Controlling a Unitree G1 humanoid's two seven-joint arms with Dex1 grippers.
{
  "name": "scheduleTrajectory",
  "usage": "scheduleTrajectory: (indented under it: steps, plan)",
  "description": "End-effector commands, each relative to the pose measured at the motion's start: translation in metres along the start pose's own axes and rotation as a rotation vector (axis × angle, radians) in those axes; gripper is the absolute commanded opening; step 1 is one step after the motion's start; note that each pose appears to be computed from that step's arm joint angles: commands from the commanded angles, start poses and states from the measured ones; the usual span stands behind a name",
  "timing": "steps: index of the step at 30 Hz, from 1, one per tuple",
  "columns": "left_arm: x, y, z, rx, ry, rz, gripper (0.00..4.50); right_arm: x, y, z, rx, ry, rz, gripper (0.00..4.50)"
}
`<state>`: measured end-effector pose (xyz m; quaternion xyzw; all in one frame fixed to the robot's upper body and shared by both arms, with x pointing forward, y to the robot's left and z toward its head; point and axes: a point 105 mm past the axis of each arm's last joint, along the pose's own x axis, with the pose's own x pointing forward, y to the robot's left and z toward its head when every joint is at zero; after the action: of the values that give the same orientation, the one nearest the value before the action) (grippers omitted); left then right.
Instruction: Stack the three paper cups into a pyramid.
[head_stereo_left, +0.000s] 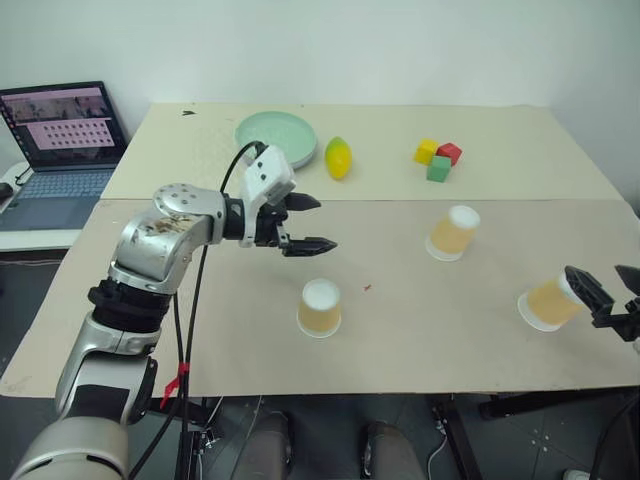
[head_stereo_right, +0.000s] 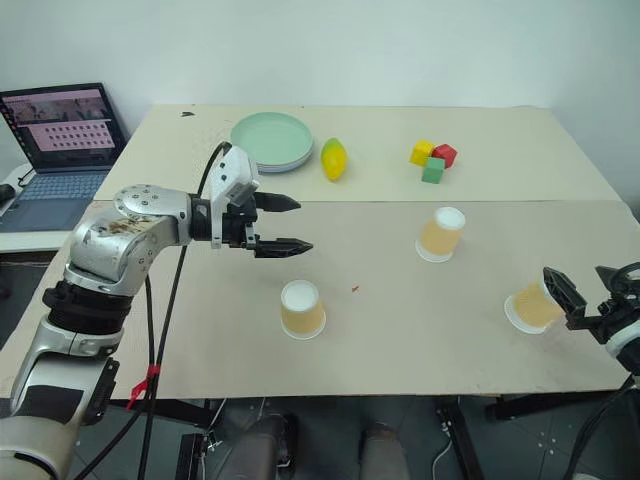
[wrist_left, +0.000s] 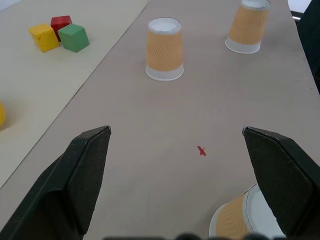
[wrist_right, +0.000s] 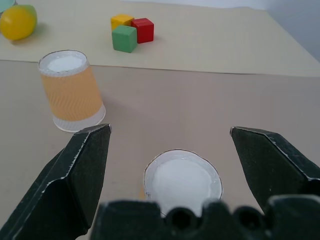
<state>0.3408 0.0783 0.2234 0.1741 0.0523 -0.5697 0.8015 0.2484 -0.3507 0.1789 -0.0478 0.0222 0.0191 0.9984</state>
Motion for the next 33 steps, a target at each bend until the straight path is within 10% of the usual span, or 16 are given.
scheduleTrajectory:
  steps: [1, 31, 33]
  plan:
    - [-0.007, 0.000, 0.010, 0.039, -0.024, 0.012, 4.50, 0.002, -0.002, 0.003, -0.010, -0.036, -0.013, 4.46]
    - [-0.013, 0.004, 0.016, 0.060, -0.025, 0.058, 4.50, 0.018, -0.011, -0.037, 0.004, 0.030, -0.025, 4.46]
    - [-0.013, 0.004, 0.016, 0.059, -0.026, 0.059, 4.50, 0.018, -0.013, -0.039, 0.008, 0.034, -0.035, 3.93]
